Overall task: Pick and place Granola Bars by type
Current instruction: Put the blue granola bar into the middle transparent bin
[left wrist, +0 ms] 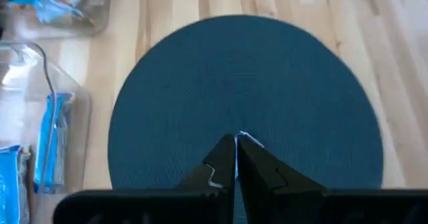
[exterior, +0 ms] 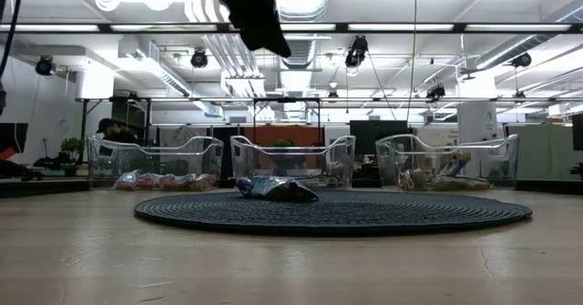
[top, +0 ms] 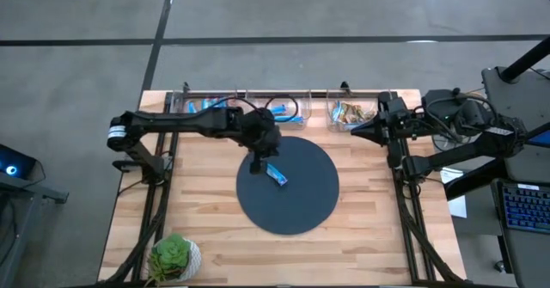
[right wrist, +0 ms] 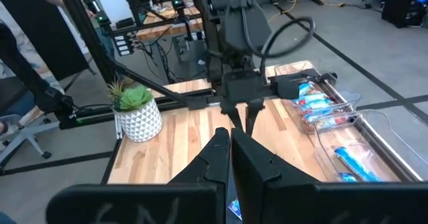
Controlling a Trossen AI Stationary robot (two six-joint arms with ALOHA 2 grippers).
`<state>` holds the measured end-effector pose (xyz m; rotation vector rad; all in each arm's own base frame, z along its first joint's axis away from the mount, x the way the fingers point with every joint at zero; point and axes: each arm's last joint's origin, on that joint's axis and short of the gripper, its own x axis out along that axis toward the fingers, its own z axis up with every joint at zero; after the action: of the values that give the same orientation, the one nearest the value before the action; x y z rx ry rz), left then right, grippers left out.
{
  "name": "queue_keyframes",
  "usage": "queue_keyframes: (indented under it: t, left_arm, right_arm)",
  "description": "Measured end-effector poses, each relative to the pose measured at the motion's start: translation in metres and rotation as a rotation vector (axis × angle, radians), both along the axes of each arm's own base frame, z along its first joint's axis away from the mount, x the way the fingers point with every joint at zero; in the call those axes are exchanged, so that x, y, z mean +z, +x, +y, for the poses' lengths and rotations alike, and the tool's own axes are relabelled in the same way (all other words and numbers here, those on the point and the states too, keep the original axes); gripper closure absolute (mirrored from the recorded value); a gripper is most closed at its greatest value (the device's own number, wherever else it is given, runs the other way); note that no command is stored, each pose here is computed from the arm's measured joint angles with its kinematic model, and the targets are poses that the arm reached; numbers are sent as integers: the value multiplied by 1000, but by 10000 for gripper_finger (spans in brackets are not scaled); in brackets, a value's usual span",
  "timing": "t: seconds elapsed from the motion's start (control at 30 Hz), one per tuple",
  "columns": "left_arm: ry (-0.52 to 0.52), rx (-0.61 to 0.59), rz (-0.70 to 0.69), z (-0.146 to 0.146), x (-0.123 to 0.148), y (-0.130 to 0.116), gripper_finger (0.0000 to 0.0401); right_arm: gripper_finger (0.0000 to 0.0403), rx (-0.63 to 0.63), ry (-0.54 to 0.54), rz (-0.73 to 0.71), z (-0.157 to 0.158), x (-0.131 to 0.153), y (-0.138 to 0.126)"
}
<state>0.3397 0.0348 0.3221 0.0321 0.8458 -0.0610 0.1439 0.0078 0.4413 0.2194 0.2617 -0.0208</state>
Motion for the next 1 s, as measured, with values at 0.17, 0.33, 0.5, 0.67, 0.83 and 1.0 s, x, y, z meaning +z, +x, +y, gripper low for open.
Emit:
queue_keyframes:
  t: [0.17,0.33,0.5,0.67,0.83,1.0]
  left_arm:
    - [-8,-1,73,1,-15,6,401]
    - [0,-20,134,1,-29,11,401]
    - [14,-56,218,2,-47,17,401]
    - [21,-89,309,2,-66,21,401]
    - [32,-126,366,3,-84,28,401]
    - [63,-189,392,4,-95,32,401]
  right_arm:
    - [394,0,-1,7,0,-1,2]
    - [394,0,-1,14,0,-2,4]
    - [394,0,-1,20,0,-3,5]
    - [394,-1,-2,26,0,-4,7]
    - [394,-1,-2,33,1,-4,10]
    - [394,-3,-4,40,1,-6,12]
